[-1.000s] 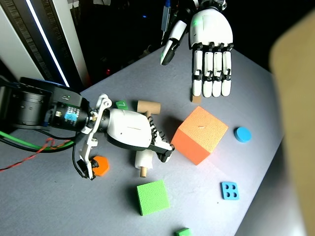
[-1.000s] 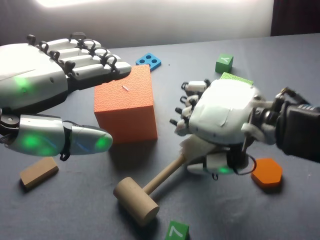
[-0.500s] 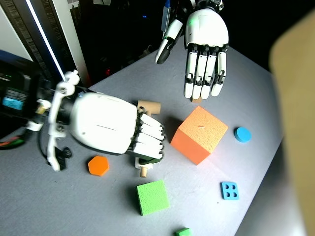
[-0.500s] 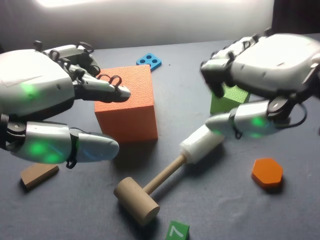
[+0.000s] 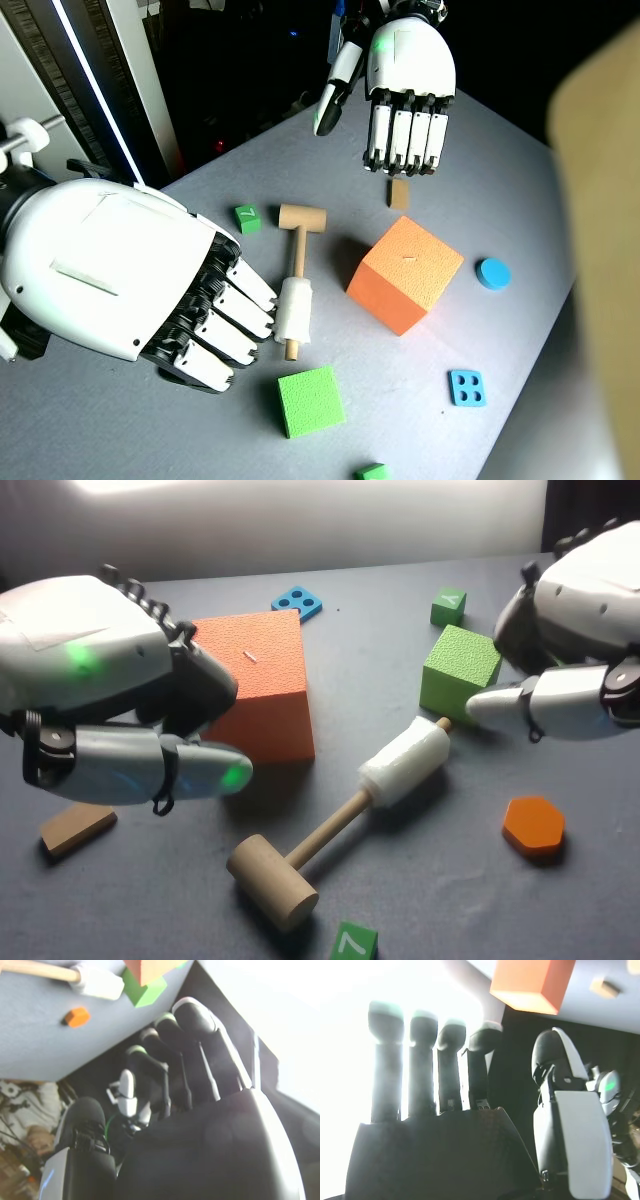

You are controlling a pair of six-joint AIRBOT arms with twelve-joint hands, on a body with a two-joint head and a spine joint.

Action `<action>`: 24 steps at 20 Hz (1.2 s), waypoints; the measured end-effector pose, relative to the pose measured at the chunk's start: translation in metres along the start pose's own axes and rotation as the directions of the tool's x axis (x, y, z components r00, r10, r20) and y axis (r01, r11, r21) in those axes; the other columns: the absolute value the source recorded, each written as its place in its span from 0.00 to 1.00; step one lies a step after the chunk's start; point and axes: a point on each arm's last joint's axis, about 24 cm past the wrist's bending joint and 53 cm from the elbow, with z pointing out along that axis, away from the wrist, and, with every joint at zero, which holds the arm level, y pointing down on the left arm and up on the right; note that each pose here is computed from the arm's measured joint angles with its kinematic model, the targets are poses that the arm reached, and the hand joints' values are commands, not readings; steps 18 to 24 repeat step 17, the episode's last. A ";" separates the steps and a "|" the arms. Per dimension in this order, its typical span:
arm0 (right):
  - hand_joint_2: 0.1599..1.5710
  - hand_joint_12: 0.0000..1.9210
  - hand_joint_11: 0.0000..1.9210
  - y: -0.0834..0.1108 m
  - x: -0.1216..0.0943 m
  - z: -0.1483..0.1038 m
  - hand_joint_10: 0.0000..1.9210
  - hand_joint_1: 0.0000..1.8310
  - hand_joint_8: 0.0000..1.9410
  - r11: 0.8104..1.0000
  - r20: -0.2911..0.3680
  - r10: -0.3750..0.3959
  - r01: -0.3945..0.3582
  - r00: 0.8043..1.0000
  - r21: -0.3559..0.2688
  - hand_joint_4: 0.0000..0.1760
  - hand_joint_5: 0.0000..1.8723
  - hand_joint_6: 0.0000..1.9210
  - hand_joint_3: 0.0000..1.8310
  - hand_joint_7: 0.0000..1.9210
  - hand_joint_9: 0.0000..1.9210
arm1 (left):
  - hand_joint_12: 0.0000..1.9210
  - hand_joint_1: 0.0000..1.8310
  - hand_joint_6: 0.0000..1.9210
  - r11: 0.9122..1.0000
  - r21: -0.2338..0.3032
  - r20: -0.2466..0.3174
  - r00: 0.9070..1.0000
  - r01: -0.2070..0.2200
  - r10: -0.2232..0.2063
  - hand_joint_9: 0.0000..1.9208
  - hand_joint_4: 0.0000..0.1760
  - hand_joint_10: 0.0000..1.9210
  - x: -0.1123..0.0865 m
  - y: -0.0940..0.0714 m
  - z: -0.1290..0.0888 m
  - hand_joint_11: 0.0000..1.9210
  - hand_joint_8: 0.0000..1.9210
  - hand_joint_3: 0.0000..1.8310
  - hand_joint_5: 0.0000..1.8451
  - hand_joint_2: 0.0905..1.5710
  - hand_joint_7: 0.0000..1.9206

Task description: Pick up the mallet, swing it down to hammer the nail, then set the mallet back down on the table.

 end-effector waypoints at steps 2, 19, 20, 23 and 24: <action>0.74 1.00 0.90 0.004 0.002 -0.001 1.00 0.11 1.00 1.000 -0.006 -0.003 0.002 1.000 -0.010 0.00 0.85 1.00 0.00 0.87 0.89 | 1.00 0.11 1.00 1.000 0.006 -0.002 1.000 0.005 -0.005 0.77 1.00 1.00 0.002 -0.003 0.000 0.77 1.00 0.00 0.72 0.81 0.77; 0.95 1.00 0.94 0.010 0.004 -0.002 1.00 0.47 1.00 1.000 -0.008 -0.009 0.009 1.000 -0.029 1.00 0.81 1.00 0.01 0.90 0.94 | 1.00 0.62 1.00 1.000 0.019 0.011 1.000 0.007 -0.007 0.79 1.00 1.00 -0.003 -0.008 0.002 0.78 1.00 0.00 0.78 0.85 0.78; 0.95 1.00 0.94 0.010 0.004 -0.002 1.00 0.47 1.00 1.000 -0.008 -0.009 0.009 1.000 -0.029 1.00 0.81 1.00 0.01 0.90 0.94 | 1.00 0.62 1.00 1.000 0.019 0.011 1.000 0.007 -0.007 0.79 1.00 1.00 -0.003 -0.008 0.002 0.78 1.00 0.00 0.78 0.85 0.78; 0.95 1.00 0.94 0.010 0.004 -0.002 1.00 0.47 1.00 1.000 -0.008 -0.009 0.009 1.000 -0.029 1.00 0.81 1.00 0.01 0.90 0.94 | 1.00 0.62 1.00 1.000 0.019 0.011 1.000 0.007 -0.007 0.79 1.00 1.00 -0.003 -0.008 0.002 0.78 1.00 0.00 0.78 0.85 0.78; 0.95 1.00 0.94 0.010 0.004 -0.002 1.00 0.47 1.00 1.000 -0.008 -0.009 0.009 1.000 -0.029 1.00 0.81 1.00 0.01 0.90 0.94 | 1.00 0.62 1.00 1.000 0.019 0.011 1.000 0.007 -0.007 0.79 1.00 1.00 -0.003 -0.008 0.002 0.78 1.00 0.00 0.78 0.85 0.78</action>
